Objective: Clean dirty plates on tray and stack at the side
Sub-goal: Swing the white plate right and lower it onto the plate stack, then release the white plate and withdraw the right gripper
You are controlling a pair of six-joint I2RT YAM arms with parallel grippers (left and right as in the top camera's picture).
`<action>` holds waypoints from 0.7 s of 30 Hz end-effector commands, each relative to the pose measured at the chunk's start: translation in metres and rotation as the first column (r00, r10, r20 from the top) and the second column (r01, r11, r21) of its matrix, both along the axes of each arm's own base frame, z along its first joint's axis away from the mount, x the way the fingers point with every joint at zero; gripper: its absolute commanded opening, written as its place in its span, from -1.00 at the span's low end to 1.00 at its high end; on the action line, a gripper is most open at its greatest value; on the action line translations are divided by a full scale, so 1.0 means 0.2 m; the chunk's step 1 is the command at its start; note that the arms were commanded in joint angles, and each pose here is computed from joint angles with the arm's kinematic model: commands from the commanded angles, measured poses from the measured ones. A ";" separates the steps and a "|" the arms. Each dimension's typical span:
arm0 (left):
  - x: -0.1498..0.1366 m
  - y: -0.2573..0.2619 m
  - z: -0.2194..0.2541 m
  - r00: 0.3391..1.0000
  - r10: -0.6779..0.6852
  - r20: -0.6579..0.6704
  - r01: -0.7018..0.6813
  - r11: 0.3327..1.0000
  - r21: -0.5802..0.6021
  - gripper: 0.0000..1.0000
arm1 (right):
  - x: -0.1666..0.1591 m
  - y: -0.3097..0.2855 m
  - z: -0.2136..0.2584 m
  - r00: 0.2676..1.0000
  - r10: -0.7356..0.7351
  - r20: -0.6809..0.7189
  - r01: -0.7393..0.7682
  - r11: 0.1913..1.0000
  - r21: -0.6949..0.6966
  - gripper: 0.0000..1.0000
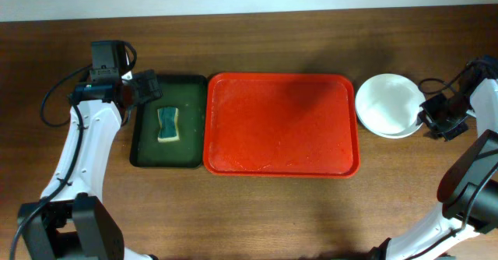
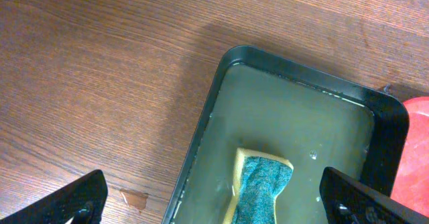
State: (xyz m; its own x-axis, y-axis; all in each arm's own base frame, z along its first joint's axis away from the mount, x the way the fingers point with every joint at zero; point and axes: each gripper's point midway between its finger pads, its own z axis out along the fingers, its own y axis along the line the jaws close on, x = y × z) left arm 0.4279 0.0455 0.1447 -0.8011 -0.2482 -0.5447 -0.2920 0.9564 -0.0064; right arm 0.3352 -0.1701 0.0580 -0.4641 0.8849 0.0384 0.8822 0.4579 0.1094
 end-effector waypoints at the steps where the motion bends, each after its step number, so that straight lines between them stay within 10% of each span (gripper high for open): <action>1: 0.00 0.00 0.02 1.000 0.011 0.011 -0.011 1.000 0.001 0.99 | 0.00 -0.03 0.01 0.998 0.055 0.002 -0.055 0.998 -0.027 0.16; 7: 0.00 0.00 0.02 1.000 0.011 0.011 -0.011 1.000 0.001 0.99 | -0.05 0.00 0.01 0.980 0.196 -0.026 -0.196 0.981 -0.008 0.97; 15: 0.00 0.00 0.02 1.000 0.011 0.012 -0.011 1.000 0.001 0.99 | -0.13 0.35 0.03 0.904 0.415 -0.104 -0.398 0.905 0.152 0.97; 21: 0.00 0.00 0.02 1.000 0.011 0.011 -0.011 1.000 0.001 0.99 | -0.09 0.91 0.00 0.656 0.748 -0.104 -0.729 0.663 0.173 0.97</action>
